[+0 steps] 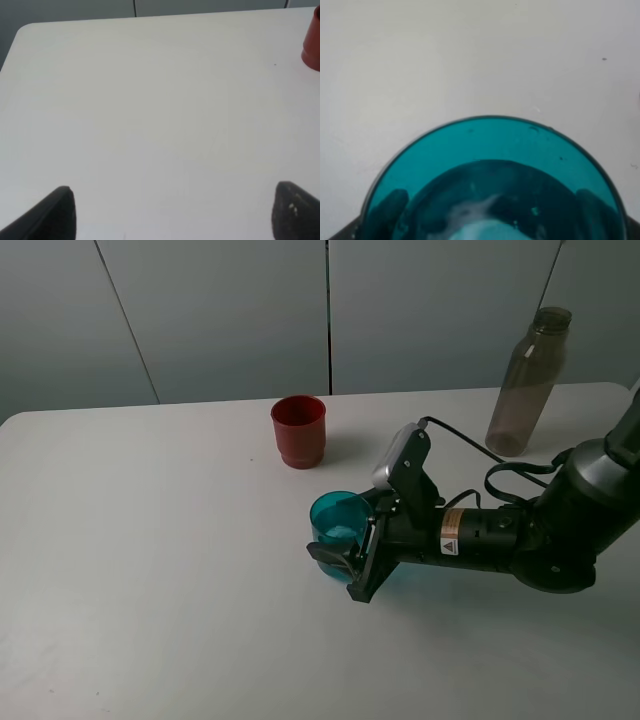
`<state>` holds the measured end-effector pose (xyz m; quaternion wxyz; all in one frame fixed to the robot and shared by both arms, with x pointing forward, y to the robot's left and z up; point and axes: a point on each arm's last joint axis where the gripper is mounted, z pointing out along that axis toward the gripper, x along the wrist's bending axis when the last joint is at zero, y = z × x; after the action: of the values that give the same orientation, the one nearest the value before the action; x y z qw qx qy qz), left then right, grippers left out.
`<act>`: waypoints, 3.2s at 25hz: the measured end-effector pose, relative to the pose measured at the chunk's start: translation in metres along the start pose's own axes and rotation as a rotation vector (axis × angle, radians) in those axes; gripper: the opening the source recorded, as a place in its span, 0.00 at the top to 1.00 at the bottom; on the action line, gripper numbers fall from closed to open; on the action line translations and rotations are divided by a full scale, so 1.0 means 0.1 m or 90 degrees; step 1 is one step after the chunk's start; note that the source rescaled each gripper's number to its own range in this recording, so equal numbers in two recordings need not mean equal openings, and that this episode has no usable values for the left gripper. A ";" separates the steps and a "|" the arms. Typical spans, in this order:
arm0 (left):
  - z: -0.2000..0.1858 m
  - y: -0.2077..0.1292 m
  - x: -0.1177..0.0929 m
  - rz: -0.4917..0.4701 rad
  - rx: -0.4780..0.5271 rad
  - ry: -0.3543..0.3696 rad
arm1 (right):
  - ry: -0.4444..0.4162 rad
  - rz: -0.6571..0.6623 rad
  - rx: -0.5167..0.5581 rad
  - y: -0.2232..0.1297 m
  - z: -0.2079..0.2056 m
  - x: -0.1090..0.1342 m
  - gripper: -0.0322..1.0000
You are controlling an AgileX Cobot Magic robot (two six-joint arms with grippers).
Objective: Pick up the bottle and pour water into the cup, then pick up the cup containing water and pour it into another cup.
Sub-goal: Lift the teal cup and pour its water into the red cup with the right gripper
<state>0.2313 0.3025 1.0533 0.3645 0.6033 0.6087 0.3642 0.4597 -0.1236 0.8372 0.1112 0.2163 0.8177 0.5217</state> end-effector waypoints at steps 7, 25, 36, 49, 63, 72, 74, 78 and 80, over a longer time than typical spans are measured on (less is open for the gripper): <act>0.00 0.00 0.00 0.000 0.000 0.000 | 0.000 -0.001 0.001 0.00 0.00 0.00 0.85; 0.00 0.00 0.00 -0.003 0.000 0.000 | -0.071 -0.025 0.021 0.33 -0.12 -0.11 0.85; 0.00 0.00 0.00 -0.003 0.000 0.000 | -0.153 0.010 0.022 0.77 -0.04 -0.40 0.85; 0.00 0.00 0.00 -0.002 0.000 0.000 | -0.247 0.010 0.078 1.22 0.01 -0.79 0.85; 0.00 0.00 0.00 -0.002 0.000 0.000 | -0.329 -0.012 0.089 1.67 -0.03 -1.20 0.85; 0.00 0.00 0.00 -0.002 0.000 0.000 | -0.334 -0.016 0.098 1.67 0.16 -1.35 0.85; 0.00 0.00 0.00 -0.002 0.000 0.000 | -0.336 -0.014 0.106 1.65 0.21 -1.38 0.85; 0.00 0.00 0.00 -0.002 0.000 0.000 | -0.339 -0.014 0.113 1.65 0.27 -1.44 0.85; 0.00 0.00 0.00 -0.002 0.000 0.000 | -0.341 -0.016 0.114 1.65 0.30 -1.46 0.85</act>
<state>0.2313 0.3025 1.0533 0.3652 0.6022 0.6098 0.3635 0.6396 -0.1085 0.9669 0.3101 0.3453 0.8047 0.3703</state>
